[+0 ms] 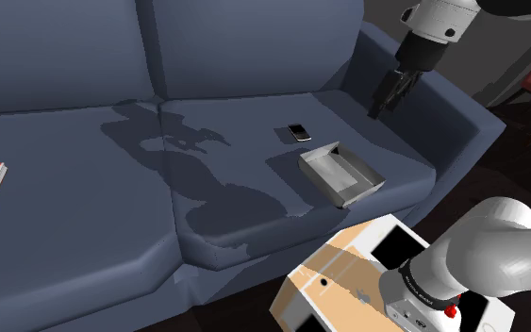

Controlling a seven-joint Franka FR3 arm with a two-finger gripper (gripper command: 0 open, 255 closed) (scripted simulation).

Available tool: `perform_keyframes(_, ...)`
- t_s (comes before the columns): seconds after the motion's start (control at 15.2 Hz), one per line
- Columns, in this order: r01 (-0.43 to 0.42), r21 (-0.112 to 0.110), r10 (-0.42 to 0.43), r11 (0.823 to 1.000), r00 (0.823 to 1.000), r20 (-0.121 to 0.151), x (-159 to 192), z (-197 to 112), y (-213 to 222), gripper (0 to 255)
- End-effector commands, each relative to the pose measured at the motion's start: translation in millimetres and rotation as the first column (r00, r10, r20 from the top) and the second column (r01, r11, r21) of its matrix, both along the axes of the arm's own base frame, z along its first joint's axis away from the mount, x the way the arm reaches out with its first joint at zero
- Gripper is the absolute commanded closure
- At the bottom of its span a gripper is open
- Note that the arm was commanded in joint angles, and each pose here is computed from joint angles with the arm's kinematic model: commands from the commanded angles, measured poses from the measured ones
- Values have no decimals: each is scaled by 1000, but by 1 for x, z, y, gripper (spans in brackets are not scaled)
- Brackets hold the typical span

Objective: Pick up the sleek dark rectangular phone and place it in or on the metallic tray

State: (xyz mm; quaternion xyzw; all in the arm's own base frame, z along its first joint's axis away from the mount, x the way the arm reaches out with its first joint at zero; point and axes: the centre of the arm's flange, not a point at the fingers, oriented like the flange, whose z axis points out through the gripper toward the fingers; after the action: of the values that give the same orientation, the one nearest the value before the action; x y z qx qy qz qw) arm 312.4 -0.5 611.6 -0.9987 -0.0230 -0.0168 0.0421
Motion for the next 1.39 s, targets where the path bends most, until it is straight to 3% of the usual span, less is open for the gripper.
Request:
perform_keyframes(0.0,0,0,0,1000,1000,0,0,0,0,0)
perform_keyframes(1.32,131,-22,-132,991,990,-42,205,-159,-64,0)
